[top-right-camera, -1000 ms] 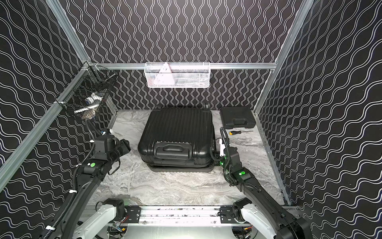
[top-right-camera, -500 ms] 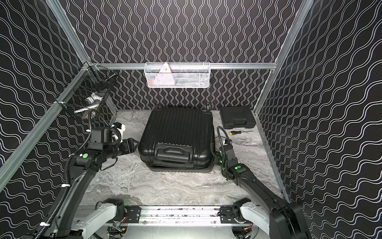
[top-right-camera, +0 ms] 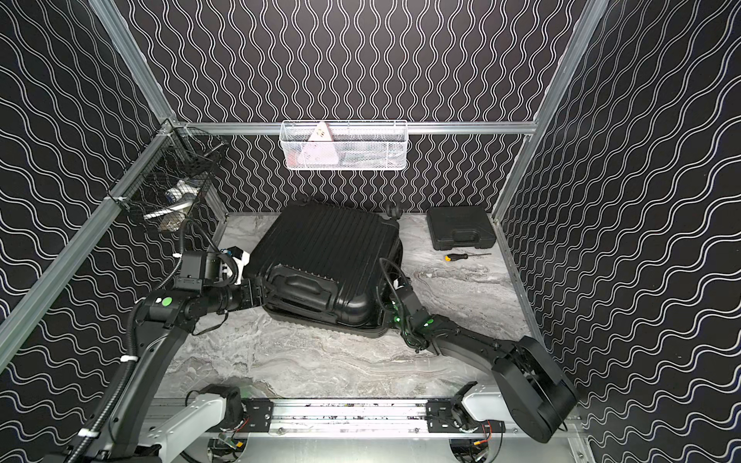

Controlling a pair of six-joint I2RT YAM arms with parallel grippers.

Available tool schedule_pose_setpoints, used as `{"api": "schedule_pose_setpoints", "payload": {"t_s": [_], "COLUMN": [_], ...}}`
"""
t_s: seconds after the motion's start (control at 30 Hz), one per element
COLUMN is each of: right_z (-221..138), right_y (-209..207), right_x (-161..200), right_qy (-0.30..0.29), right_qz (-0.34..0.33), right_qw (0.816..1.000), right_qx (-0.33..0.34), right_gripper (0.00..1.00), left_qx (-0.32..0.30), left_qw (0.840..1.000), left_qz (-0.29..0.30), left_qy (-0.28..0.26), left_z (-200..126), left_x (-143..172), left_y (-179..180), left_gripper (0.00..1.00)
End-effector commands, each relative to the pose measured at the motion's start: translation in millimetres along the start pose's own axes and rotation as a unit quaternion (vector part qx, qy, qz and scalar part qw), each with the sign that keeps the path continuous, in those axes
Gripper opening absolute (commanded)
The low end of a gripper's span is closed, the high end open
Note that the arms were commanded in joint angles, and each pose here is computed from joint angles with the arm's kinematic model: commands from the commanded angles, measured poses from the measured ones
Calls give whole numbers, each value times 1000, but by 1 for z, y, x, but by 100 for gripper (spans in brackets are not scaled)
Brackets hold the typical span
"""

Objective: Close the suitcase zippers
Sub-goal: Adjust the suitcase at the center of the board.

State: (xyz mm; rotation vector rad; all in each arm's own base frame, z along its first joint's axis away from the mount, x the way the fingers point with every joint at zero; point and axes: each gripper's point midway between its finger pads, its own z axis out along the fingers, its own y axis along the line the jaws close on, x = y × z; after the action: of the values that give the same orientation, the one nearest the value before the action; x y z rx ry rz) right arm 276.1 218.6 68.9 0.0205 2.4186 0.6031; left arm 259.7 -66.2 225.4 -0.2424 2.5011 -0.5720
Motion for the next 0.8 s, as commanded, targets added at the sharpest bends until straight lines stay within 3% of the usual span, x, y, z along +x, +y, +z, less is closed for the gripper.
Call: {"api": "schedule_pose_setpoints", "payload": {"t_s": [0.0, 0.23, 0.43, 0.77], "right_z": [2, -1, -13, -42], "right_y": [27, 32, 24, 1], "right_x": [-1, -2, -15, -34], "right_qy": [-4, -13, -49, -105], "right_qz": [-30, -47, -46, -71], "right_qw": [999, 998, 998, 991], "right_qx": [-45, -39, -17, 41], "right_gripper": [61, 62, 65, 72], "left_qx": [44, 43, -38, -113], "left_qw": [998, 992, 985, 974], "left_qz": [-53, -115, -165, -196], "left_qy": [13, -39, -24, -2], "left_z": [13, 15, 29, 49], "left_x": [-7, -21, -11, 7], "left_y": [-14, -14, -3, -11], "left_gripper": [70, 73, 73, 72]}}
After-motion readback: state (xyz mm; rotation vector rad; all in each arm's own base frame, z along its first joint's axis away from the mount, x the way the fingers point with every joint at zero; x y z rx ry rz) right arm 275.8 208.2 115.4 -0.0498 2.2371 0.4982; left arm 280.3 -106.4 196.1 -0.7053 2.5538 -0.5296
